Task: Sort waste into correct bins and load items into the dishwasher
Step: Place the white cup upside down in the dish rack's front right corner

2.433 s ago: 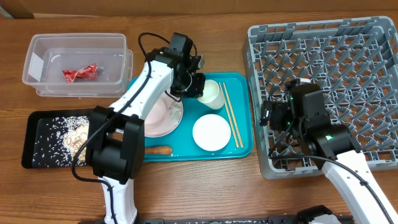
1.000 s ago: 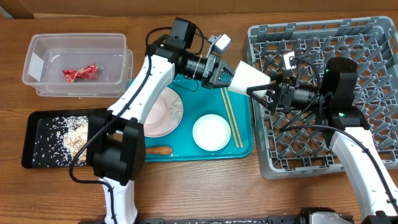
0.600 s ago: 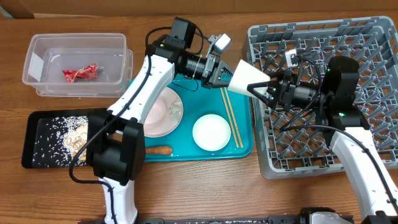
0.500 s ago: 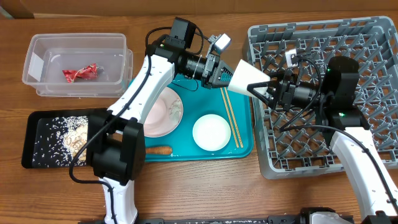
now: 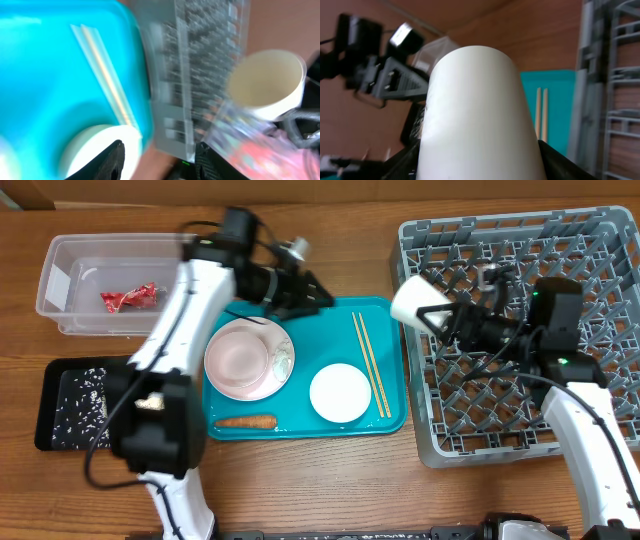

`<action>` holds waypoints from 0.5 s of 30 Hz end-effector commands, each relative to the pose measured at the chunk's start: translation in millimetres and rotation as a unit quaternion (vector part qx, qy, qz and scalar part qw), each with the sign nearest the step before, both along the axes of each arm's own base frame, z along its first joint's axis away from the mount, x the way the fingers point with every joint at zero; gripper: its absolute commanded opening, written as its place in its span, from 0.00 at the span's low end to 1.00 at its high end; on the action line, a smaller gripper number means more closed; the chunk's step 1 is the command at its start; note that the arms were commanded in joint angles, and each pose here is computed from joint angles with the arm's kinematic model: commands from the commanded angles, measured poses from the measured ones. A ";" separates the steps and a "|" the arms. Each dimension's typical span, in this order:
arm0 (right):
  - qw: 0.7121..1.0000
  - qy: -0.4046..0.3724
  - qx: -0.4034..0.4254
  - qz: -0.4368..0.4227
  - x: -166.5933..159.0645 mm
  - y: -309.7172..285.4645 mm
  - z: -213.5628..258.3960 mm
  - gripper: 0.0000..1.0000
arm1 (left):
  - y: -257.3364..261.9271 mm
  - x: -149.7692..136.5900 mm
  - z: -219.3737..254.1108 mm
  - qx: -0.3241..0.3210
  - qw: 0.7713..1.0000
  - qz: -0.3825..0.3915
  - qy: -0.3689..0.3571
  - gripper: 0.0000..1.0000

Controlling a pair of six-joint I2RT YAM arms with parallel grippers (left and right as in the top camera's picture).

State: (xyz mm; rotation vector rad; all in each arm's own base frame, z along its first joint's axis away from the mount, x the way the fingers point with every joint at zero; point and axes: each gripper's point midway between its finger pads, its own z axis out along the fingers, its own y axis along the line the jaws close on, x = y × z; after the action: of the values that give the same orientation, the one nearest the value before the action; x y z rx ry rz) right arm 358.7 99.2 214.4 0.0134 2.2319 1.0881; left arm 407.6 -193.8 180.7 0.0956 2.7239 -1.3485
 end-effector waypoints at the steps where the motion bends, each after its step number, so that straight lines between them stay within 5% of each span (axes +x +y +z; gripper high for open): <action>1: 0.980 0.010 -0.131 -0.151 13.5 -74.1 33.0 0.43 | 73.6 10.0 44.1 0.133 0.982 0.079 -0.108 0.49; 7: 0.914 0.123 -0.220 -0.316 -32.1 -177.8 48.0 0.40 | 136.7 -0.7 66.9 0.244 0.948 0.155 -0.135 0.52; 15: 0.812 0.260 -0.255 -0.457 -95.9 -282.1 12.0 0.39 | 140.0 -1.9 67.5 0.254 0.944 0.159 -0.136 0.53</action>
State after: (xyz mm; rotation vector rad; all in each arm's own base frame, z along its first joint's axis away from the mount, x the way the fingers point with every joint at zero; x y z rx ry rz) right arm 282.3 -142.7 233.1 1.0048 2.4173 0.0996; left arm 403.7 -60.8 241.1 -0.1244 2.6469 -0.5485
